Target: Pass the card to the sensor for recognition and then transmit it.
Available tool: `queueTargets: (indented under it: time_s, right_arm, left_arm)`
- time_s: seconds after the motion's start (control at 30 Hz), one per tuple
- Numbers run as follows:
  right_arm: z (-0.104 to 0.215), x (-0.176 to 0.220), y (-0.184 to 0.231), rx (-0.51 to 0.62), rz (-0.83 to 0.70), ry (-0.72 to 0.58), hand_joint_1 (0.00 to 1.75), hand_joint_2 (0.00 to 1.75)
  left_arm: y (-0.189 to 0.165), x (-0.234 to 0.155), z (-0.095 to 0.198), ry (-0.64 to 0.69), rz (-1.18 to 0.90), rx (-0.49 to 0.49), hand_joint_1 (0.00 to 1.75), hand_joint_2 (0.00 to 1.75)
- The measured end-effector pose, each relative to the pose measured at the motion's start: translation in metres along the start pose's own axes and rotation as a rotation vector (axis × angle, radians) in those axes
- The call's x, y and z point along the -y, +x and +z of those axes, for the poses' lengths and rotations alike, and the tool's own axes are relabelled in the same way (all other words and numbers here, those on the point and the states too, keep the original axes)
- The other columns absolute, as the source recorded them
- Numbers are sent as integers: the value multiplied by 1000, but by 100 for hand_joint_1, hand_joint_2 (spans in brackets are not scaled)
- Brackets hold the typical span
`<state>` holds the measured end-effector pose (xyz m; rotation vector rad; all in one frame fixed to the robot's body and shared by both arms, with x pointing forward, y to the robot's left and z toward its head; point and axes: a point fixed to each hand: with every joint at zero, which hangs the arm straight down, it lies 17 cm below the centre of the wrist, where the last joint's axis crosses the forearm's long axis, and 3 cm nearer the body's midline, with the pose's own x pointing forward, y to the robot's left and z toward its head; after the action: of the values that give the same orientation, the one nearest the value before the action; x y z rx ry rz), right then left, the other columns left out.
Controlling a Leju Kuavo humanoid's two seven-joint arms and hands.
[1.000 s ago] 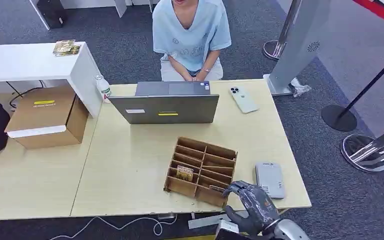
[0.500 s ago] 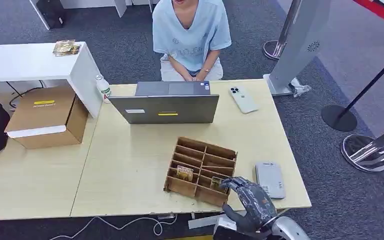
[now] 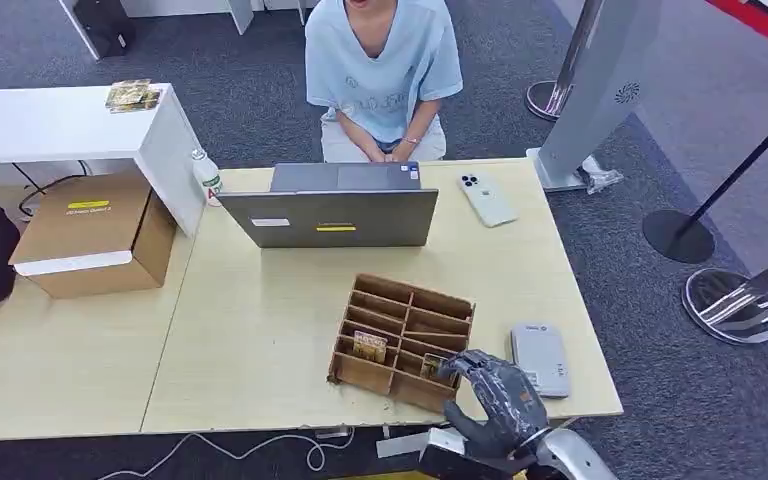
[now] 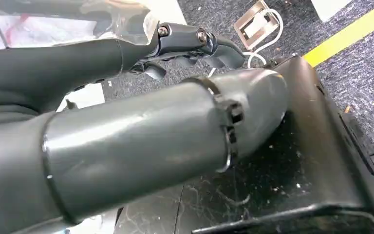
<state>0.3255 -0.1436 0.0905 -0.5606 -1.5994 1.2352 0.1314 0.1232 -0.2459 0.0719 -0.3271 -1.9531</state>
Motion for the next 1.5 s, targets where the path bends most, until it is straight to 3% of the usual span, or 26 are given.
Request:
queueTargets:
  time_s: [0.47, 0.83, 1.5]
  right_arm:
    - [-11, 6, 4, -36, 89, -43, 94, 175]
    - [-14, 0, 1, -42, 107, -32, 84, 175]
    - [-26, 3, -3, -50, 146, -45, 101, 175]
  left_arm:
    - [1, 1, 0, -3, 0, 3, 0, 0]
    - [13, 7, 2, -46, 157, 37, 0, 0]
    - [14, 7, 2, -47, 157, 45, 0, 0]
